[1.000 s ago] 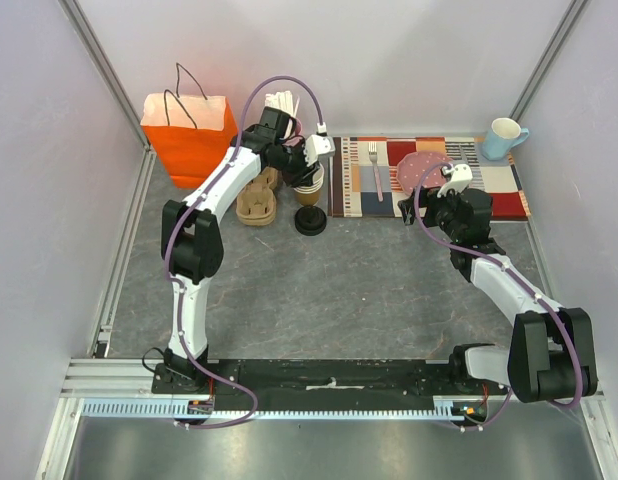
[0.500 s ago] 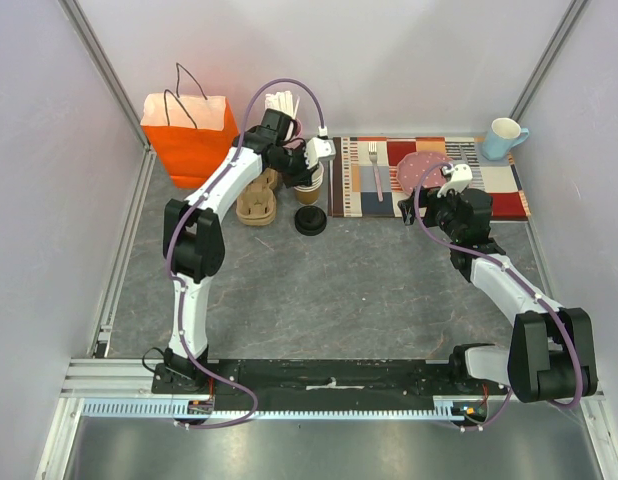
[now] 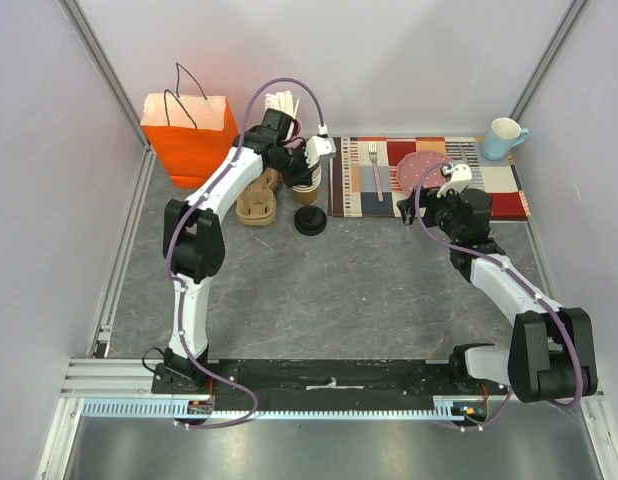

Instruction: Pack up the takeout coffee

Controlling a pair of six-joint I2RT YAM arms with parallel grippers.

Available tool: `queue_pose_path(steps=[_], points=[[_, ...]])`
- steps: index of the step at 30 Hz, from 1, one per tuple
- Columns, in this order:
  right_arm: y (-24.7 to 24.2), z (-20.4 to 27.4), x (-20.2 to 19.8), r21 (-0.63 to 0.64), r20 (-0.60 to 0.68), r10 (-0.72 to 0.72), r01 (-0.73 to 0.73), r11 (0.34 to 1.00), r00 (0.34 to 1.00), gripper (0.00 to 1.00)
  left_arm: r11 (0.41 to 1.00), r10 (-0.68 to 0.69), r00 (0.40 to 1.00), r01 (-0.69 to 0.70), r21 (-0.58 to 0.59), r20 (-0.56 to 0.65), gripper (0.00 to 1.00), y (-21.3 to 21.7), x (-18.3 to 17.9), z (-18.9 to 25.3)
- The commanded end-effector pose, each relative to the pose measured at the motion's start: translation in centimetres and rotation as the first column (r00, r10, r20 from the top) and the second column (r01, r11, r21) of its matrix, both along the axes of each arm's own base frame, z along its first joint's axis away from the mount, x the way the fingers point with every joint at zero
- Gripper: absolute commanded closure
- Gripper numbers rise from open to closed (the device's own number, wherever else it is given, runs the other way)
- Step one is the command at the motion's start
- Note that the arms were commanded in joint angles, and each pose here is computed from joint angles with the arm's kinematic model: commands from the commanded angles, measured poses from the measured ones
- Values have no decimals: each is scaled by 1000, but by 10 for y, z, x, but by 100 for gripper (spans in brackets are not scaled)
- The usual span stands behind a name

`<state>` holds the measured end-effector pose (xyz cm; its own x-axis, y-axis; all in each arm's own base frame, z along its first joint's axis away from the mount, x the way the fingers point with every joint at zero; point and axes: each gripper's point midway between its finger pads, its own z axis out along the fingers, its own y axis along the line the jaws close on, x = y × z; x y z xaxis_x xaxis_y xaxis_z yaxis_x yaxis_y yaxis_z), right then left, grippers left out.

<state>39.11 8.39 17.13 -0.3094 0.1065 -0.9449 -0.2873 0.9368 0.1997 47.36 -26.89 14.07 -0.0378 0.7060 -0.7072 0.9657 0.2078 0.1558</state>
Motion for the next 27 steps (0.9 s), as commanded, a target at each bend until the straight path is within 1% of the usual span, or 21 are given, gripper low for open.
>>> queue_pose_path(steps=[1, 2, 5, 9, 11, 12, 13, 14, 15, 16, 17, 18, 19, 20, 21, 22, 23, 24, 25, 26, 27], points=[[22, 25, 8, 42, 68, 54, -57, 998, 996, 2, 994, 96, 992, -90, -69, 87, 98, -2, 7, 60], [32, 27, 7, 42, 71, 78, -81, 996, 994, 2, 990, 125, 988, -119, -72, 94, 98, 1, 9, 65], [50, 26, 9, 43, 64, 121, -124, 991, 991, 2, 985, 152, 981, -140, -106, 121, 98, 0, 11, 82], [68, 26, 13, 82, 65, 144, -149, 985, 987, 2, 983, 148, 979, -129, -131, 143, 98, -1, 10, 92], [79, 31, 15, 128, 78, 149, -158, 979, 986, 2, 984, 148, 979, -133, -115, 138, 98, 1, 10, 81], [85, 25, 18, 148, 64, 150, -158, 976, 987, 2, 985, 151, 980, -137, -108, 132, 98, 2, 10, 76], [91, 29, 21, 201, 54, 145, -153, 968, 988, 2, 985, 155, 980, -144, -99, 127, 98, 3, 9, 70], [98, 31, 25, 229, 53, 133, -142, 963, 990, 2, 984, 162, 979, -151, -100, 123, 98, 3, 10, 68], [104, 20, 31, 259, 11, 121, -120, 959, 993, 4, 982, 169, 978, -157, -107, 123, 98, 3, 10, 69], [111, 30, 40, 328, -3, 99, -92, 940, 995, 6, 981, 174, 979, -162, -109, 109, 98, 3, 8, 64], [120, 30, 45, 366, -21, 97, -83, 927, 995, 10, 977, 186, 977, -173, -125, 107, 98, 1, 10, 66], [127, 13, 54, 391, -71, 85, -50, 919, 994, 17, 975, 192, 977, -179, -130, 98, 98, 1, 10, 64], [136, 26, 65, 431, -59, 87, -53, 901, 994, 19, 974, 198, 976, -185, -132, 92, 98, 1, 11, 63], [151, 11, 71, 487, -115, 100, -31, 873, 988, 21, 972, 205, 975, -193, -138, 85, 98, 0, 11, 62], [160, 10, 76, 507, -125, 107, -29, 861, 986, 23, 971, 207, 975, -195, -137, 80, 98, 0, 11, 60], [169, 22, 88, 536, -109, 113, -37, 843, 988, 24, 971, 207, 975, -195, -139, 76, 98, 0, 11, 58], [181, 2, 93, 560, -169, 121, -6, 828, 978, 25, 970, 209, 975, -197, -139, 72, 98, 0, 11, 57], [187, 0, 98, 575, -182, 126, 2, 818, 975, 26, 970, 208, 976, -197, -142, 70, 98, -1, 11, 56], [195, 10, 106, 597, -168, 135, -8, 802, 977, 27, 971, 203, 977, -192, -144, 68, 98, -2, 10, 56], [202, -2, 111, 619, -202, 141, 15, 786, 969, 27, 971, 203, 977, -192, -143, 66, 98, -2, 10, 54], [207, 3, 116, 636, -192, 147, 9, 772, 970, 27, 971, 204, 977, -193, -145, 66, 98, -2, 11, 54]])
